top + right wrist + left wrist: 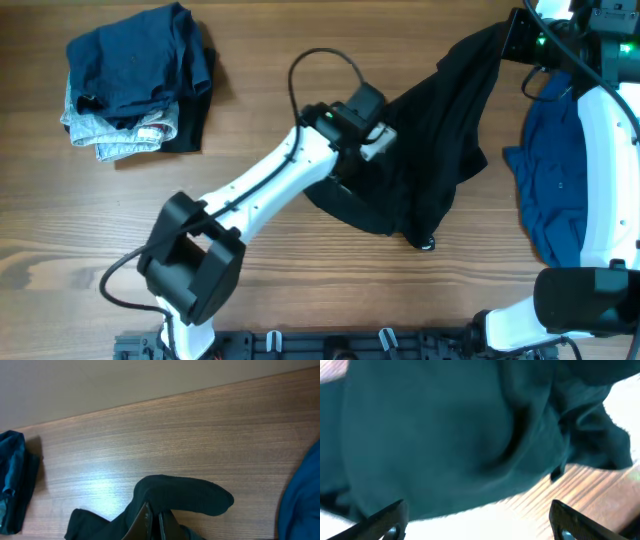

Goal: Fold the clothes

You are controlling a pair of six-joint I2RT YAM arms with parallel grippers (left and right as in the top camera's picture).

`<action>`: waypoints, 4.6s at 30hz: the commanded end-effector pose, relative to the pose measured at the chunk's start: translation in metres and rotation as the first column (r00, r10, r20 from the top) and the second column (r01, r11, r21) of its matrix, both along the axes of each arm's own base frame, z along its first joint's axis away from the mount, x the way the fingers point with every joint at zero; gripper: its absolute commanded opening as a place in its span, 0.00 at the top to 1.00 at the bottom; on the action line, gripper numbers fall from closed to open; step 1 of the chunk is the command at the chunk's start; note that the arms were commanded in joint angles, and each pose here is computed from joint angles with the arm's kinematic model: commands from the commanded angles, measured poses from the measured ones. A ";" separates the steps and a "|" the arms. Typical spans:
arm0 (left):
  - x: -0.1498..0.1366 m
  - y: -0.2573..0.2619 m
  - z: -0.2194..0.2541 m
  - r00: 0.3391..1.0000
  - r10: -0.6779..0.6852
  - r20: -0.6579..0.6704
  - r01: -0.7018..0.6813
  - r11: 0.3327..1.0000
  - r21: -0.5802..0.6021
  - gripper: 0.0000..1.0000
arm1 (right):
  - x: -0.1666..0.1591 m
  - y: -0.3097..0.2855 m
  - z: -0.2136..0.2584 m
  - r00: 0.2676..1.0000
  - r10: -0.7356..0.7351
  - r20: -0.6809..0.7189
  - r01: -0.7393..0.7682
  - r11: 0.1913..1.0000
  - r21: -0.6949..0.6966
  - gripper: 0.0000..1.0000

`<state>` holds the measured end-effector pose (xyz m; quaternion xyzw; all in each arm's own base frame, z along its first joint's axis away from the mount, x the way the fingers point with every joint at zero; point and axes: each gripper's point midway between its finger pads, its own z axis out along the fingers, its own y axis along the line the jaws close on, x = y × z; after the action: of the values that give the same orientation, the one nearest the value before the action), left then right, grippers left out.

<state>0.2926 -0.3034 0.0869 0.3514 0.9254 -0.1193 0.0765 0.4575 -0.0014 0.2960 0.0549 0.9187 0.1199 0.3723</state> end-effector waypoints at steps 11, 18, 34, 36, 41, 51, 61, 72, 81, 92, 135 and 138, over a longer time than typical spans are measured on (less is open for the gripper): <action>-0.013 -0.056 -0.035 0.996 0.078 0.038 -0.078 0.997 -0.009 0.11 | 0.003 0.002 0.008 0.999 0.026 0.028 -0.026 1.000 -0.001 0.96; -0.032 -0.072 -0.068 0.997 0.078 -0.005 -0.078 0.997 0.022 0.19 | 0.003 0.001 0.008 0.999 0.026 0.028 -0.026 1.000 -0.002 0.96; -0.032 -0.055 -0.073 0.993 0.100 0.066 -0.109 0.985 0.133 0.87 | 0.003 0.000 0.008 0.999 0.019 0.027 -0.019 1.000 -0.009 0.96; -0.028 -0.052 -0.072 0.991 0.104 0.089 -0.117 0.982 0.149 0.96 | 0.003 0.000 0.008 0.999 0.019 0.026 -0.019 1.000 -0.009 0.96; 0.005 -0.008 -0.023 0.939 0.212 0.272 -0.275 0.936 0.219 0.96 | 0.000 0.001 0.006 1.000 0.021 0.016 -0.021 1.000 -0.003 0.96; 0.065 0.113 0.155 0.736 0.595 0.323 -0.568 0.802 -0.183 0.96 | -0.016 0.003 0.025 0.999 0.027 0.041 -0.026 1.000 -0.002 0.96; 0.052 0.122 0.151 0.781 0.532 0.328 -0.528 0.842 -0.110 0.91 | -0.024 0.004 0.016 0.999 0.045 -0.006 -0.045 0.999 -0.014 0.96; 0.093 0.142 0.035 0.918 0.346 0.193 -0.369 0.924 0.100 0.36 | -0.024 0.004 0.016 0.999 0.048 -0.005 -0.048 0.999 -0.018 0.96; 0.105 0.121 -0.022 0.990 0.103 0.093 -0.108 0.993 0.056 0.38 | -0.023 0.004 0.016 0.998 0.061 0.001 -0.061 0.998 -0.032 0.96; 0.100 0.119 -0.054 0.999 0.016 0.035 -0.018 0.997 0.081 0.43 | -0.023 0.003 0.015 0.998 0.057 -0.002 -0.057 0.998 -0.038 0.96; -0.040 0.240 0.385 0.367 0.661 0.655 -0.273 0.749 -0.603 0.96 | -0.204 -0.019 0.175 0.907 -0.070 0.415 0.150 0.975 -0.164 0.96; -0.064 0.247 0.389 0.355 0.674 0.648 -0.264 0.737 -0.622 0.96 | -0.238 -0.022 0.187 0.877 -0.119 0.466 0.214 0.964 -0.156 0.96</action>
<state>0.2498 -0.0672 0.4627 0.0730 0.7908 -0.0908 0.6009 0.2496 -0.0146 0.4641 0.0434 0.8295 0.0328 0.5558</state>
